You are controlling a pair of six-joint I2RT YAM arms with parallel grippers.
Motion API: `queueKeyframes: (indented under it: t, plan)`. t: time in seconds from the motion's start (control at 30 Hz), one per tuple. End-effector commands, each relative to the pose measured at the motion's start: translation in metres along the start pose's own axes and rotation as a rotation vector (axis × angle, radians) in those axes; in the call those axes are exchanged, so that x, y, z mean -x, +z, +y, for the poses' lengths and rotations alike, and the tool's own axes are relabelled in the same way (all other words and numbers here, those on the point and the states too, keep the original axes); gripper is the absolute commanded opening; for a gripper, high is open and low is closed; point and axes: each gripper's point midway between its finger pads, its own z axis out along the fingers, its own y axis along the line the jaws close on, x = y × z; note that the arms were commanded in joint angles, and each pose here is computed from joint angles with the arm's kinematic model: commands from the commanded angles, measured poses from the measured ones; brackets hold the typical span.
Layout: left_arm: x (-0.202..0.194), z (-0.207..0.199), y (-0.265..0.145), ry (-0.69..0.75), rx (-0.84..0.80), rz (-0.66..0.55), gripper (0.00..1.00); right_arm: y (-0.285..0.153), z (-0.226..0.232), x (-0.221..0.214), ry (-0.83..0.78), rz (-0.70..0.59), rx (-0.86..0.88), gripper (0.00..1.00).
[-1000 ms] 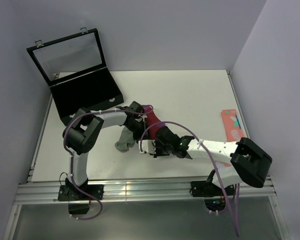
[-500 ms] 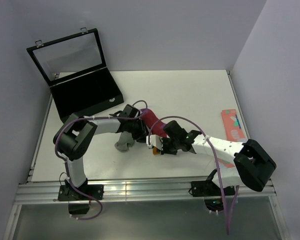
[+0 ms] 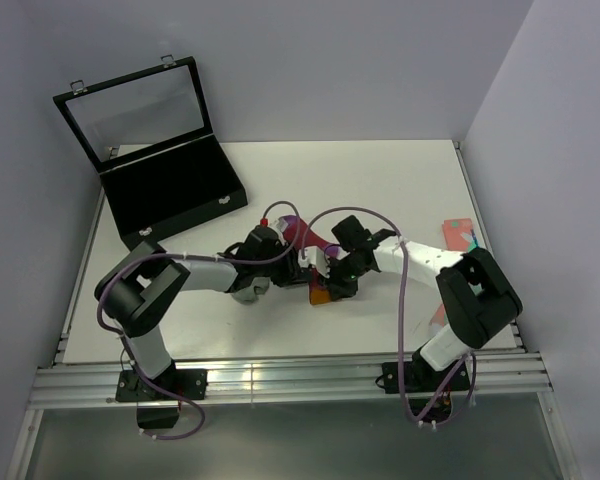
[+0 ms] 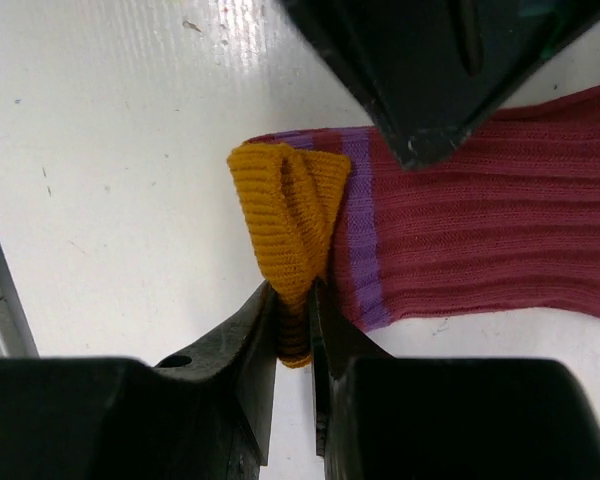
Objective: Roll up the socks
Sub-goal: Roll the sock at the center of the board.
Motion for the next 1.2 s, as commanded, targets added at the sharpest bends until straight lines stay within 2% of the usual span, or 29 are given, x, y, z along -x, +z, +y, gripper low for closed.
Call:
queueKeyframes:
  t: [0.0, 0.3, 0.53, 0.83, 1.03, 1.17]
  plan:
    - [0.025, -0.036, -0.006, 0.119, -0.106, -0.144, 0.36, -0.005, 0.004, 0.005, 0.022, -0.011, 0.082, 0.17]
    - [0.027, -0.033, -0.011, 0.233, -0.119, -0.235, 0.36, -0.012, -0.002, -0.001, 0.123, -0.001, 0.202, 0.17]
    - [0.018, -0.037, -0.015, 0.386, -0.155, -0.276, 0.34, -0.012, -0.005, -0.007, 0.226, 0.028, 0.307, 0.17]
    - [0.022, -0.055, -0.021, 0.587, -0.117, -0.340, 0.32, -0.009, -0.012, -0.013, 0.346, 0.107, 0.396, 0.17]
    - [0.005, -0.074, -0.012, 0.762, -0.132, -0.294, 0.34, -0.008, -0.016, -0.014, 0.386, 0.133, 0.412, 0.17]
    - [-0.006, -0.082, -0.006, 0.797, -0.170, -0.273, 0.36, -0.005, -0.016, -0.019, 0.394, 0.153, 0.415, 0.17]
